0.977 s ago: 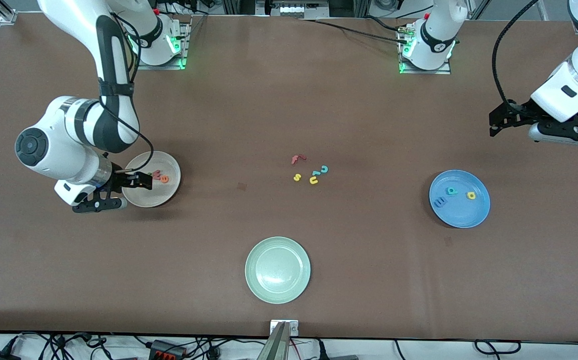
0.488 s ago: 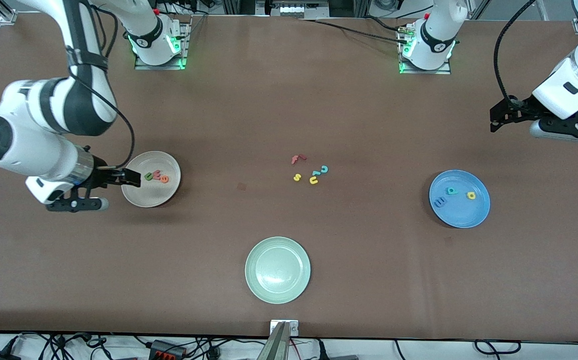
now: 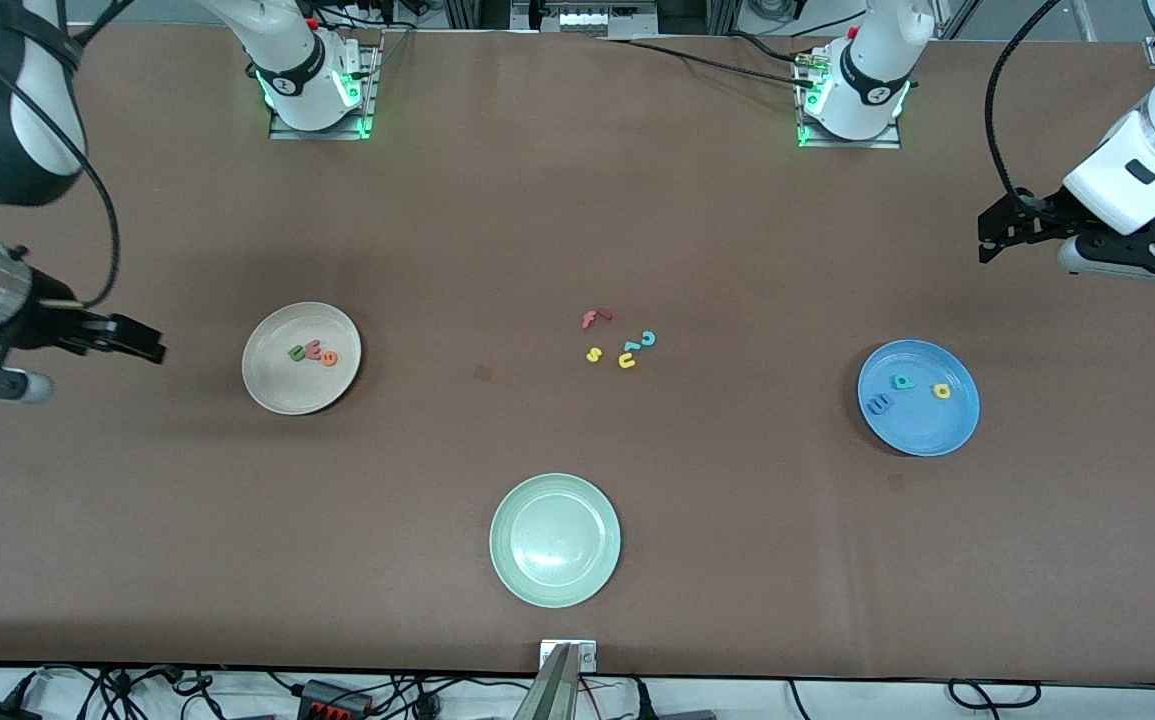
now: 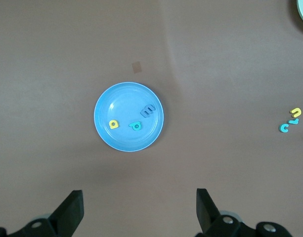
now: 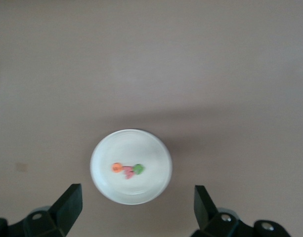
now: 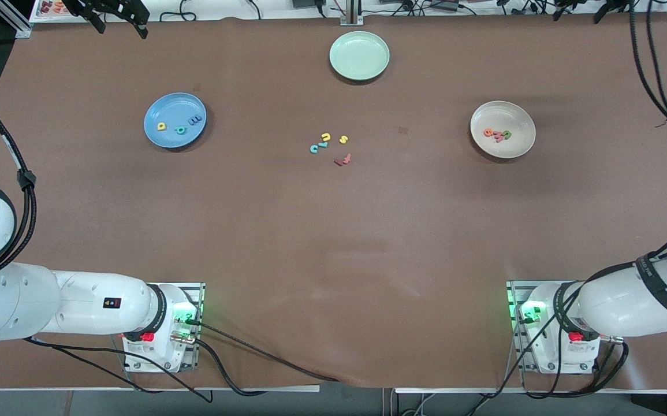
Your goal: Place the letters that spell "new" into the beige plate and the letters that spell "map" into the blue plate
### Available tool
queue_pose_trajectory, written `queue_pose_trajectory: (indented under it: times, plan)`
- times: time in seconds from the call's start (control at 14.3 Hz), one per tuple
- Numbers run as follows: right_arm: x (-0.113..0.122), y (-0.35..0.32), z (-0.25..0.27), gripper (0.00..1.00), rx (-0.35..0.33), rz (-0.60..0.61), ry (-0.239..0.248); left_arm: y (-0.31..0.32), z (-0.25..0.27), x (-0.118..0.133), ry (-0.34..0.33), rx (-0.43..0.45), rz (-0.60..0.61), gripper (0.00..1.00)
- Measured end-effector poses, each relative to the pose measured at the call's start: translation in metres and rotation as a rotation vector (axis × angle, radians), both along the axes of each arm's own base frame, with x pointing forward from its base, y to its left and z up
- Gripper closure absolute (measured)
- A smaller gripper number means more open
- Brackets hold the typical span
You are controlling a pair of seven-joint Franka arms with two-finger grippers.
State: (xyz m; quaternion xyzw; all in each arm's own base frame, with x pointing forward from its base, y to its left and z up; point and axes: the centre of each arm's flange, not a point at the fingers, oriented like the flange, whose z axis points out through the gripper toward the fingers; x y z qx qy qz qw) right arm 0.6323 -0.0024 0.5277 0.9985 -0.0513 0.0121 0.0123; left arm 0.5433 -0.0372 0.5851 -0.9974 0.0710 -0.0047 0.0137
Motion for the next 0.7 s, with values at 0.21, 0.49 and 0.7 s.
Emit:
queue_pose_trajectory:
  times: [0.21,0.49,0.7]
  plan:
    - [-0.010,-0.026,0.029,0.00,-0.010,-0.043,-0.038,-0.004,0.000,0.000,-0.001,0.000,-0.007,0.00]
    - [-0.027,-0.082,0.058,0.00,0.035,-0.056,0.005,-0.006,0.005,0.000,-0.009,-0.001,-0.012,0.00]
    - [-0.029,-0.082,0.070,0.00,0.031,-0.008,-0.002,-0.007,0.005,0.000,-0.009,-0.001,-0.012,0.00]
